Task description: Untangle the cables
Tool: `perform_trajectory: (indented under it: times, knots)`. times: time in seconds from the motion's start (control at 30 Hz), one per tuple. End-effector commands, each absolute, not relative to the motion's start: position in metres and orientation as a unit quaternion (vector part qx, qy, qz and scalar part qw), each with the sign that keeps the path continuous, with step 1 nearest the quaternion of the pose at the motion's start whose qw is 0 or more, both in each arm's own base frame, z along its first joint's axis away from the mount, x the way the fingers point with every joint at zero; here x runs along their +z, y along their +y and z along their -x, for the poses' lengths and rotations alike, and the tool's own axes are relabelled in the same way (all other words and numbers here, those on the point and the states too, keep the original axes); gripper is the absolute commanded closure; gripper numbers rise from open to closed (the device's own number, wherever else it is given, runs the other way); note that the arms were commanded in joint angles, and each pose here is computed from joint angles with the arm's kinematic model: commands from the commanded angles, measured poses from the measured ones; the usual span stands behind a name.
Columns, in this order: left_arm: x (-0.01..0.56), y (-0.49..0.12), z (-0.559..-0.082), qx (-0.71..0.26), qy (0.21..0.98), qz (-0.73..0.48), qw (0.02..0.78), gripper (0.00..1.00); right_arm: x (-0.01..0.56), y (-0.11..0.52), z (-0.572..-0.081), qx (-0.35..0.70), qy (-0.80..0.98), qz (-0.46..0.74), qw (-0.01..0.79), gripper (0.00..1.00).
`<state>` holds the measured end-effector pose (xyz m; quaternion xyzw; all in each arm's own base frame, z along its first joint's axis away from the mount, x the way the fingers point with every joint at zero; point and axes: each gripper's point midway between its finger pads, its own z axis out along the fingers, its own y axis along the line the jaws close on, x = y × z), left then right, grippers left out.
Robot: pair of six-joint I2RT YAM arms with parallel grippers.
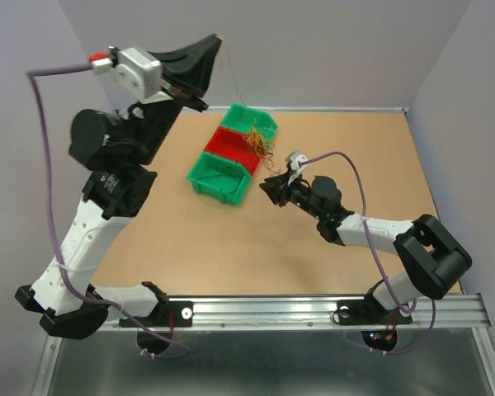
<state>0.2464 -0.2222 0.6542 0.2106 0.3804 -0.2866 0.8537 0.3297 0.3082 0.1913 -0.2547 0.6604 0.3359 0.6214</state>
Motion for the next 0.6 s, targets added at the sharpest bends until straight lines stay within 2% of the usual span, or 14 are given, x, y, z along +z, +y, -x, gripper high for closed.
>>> perform_trajectory:
  times: [0.0, 0.07, 0.1, 0.13, 0.2, 0.23, 0.33, 0.57]
  knots:
    - [0.727, -0.16, -0.198, -0.301, 0.316, -0.117, 0.892, 1.0, 0.191, 0.256, -0.366, 0.248, 0.709, 0.1, 0.652, 0.73]
    - [0.73, -0.154, -0.19, -0.311, 0.313, -0.111, 0.891, 1.0, 0.185, 0.24, -0.371, 0.23, 0.723, 0.062, 0.649, 0.74]
    - [0.725, -0.157, -0.19, -0.314, 0.317, -0.117, 0.887, 1.0, 0.185, 0.242, -0.367, 0.236, 0.72, 0.074, 0.648, 0.71]
    - [0.721, -0.158, -0.188, -0.318, 0.318, -0.123, 0.885, 1.0, 0.189, 0.244, -0.362, 0.246, 0.713, 0.088, 0.65, 0.65]
    - [0.705, -0.173, -0.194, -0.325, 0.331, -0.145, 0.874, 1.0, 0.196, 0.256, -0.349, 0.279, 0.697, 0.128, 0.648, 0.45]
    - [0.7, -0.175, -0.195, -0.327, 0.334, -0.15, 0.871, 1.0, 0.204, 0.258, -0.341, 0.288, 0.681, 0.146, 0.657, 0.29]
    - [0.676, -0.19, -0.204, -0.332, 0.355, -0.171, 0.857, 1.0, 0.218, 0.269, -0.321, 0.328, 0.649, 0.193, 0.659, 0.12]
    - [0.612, -0.215, -0.21, -0.364, 0.38, -0.204, 0.825, 1.0, 0.243, 0.289, -0.28, 0.416, 0.603, 0.253, 0.632, 0.06]
